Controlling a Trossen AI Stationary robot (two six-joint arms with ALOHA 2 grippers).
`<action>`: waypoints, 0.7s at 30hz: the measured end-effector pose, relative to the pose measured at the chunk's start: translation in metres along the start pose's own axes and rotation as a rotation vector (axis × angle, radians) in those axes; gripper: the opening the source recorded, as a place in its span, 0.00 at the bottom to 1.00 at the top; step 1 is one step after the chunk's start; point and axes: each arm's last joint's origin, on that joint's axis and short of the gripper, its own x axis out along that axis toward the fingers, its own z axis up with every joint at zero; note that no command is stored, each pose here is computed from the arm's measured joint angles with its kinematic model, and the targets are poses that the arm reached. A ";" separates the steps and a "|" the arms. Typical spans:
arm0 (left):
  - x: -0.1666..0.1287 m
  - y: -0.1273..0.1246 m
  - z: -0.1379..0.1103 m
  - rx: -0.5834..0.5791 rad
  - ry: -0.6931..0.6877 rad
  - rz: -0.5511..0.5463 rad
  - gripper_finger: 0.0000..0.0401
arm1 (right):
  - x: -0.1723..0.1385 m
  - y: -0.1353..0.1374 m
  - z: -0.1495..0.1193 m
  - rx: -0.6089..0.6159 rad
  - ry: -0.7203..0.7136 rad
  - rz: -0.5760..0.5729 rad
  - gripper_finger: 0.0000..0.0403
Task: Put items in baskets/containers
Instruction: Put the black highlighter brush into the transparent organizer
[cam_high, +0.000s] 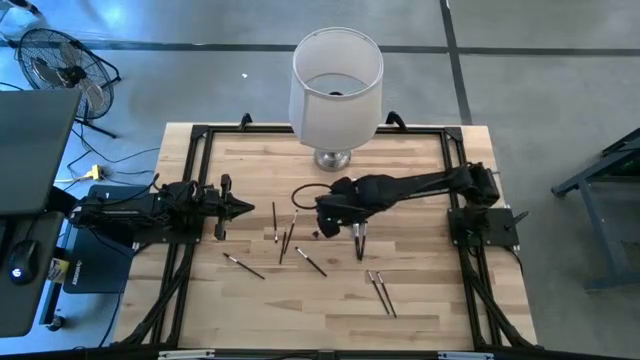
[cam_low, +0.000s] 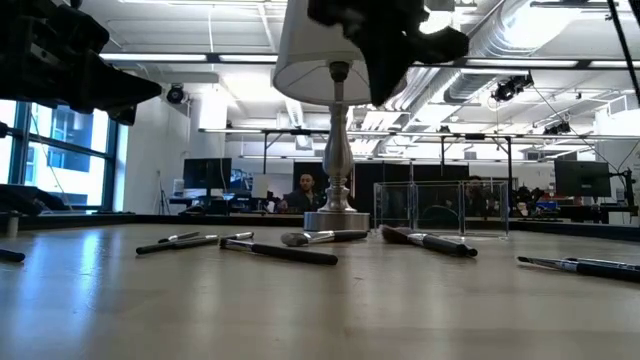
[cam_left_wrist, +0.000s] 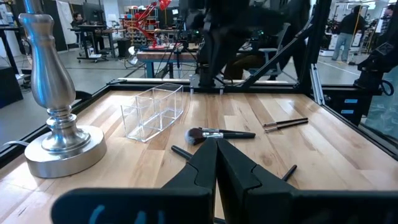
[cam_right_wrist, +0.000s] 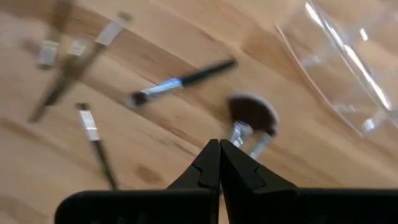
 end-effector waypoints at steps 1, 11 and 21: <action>0.000 0.000 0.000 0.000 0.000 0.000 0.00 | 0.006 -0.001 0.000 0.022 0.018 -0.023 0.00; 0.000 0.000 0.000 0.000 -0.001 0.000 0.00 | 0.074 -0.013 -0.017 0.183 0.152 -0.102 0.16; 0.000 0.000 0.000 0.000 0.000 0.000 0.00 | 0.113 -0.017 -0.027 0.235 0.170 0.000 0.34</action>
